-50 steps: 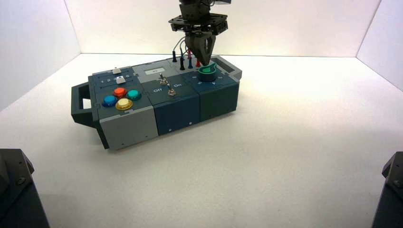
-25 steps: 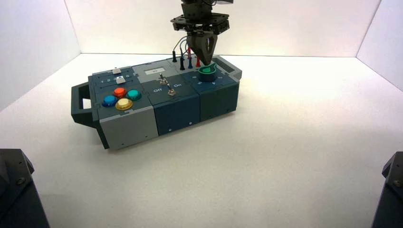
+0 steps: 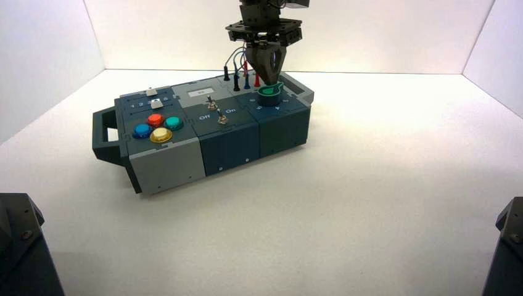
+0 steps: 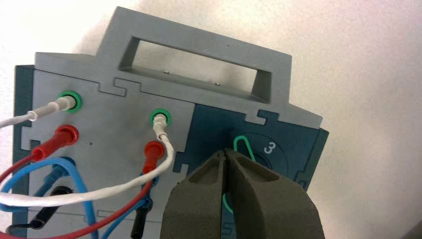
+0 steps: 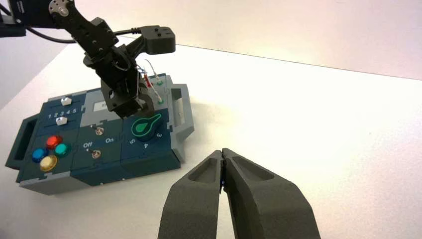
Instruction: Turn the knob to position 4.
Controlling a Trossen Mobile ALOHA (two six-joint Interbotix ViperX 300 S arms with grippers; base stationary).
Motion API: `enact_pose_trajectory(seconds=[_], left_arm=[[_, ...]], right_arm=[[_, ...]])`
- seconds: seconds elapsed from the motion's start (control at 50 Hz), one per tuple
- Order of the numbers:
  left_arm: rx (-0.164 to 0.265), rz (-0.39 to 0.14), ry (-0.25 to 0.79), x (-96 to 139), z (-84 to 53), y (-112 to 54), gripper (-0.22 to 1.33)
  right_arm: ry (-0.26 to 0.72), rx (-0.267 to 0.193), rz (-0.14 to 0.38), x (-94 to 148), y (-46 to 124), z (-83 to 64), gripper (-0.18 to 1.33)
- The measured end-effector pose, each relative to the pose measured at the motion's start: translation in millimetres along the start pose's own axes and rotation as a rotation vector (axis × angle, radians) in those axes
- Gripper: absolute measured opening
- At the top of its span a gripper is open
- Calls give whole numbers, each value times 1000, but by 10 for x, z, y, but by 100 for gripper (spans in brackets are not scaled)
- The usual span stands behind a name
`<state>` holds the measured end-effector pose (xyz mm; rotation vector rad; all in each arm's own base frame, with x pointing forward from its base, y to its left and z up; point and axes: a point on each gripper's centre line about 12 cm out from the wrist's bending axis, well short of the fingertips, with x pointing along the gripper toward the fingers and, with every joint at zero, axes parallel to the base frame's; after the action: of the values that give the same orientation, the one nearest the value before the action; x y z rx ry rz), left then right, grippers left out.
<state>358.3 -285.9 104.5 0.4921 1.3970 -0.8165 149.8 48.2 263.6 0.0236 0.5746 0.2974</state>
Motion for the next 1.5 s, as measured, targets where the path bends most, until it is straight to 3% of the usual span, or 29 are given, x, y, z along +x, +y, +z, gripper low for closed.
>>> enact_pose_trajectory(seconds=[0.48,1.06,1.5], left_arm=[[36,-10,10,-2,38,-158,-16],[49,-14,19,27,57,-174,-16],[84,-29,51,73,50,-331,-16]], right_arm=[[0,1,-1,0,-2,0,-14],[0,0,0,0,0,0,-14],[0,0,0,0,0,0,-14]])
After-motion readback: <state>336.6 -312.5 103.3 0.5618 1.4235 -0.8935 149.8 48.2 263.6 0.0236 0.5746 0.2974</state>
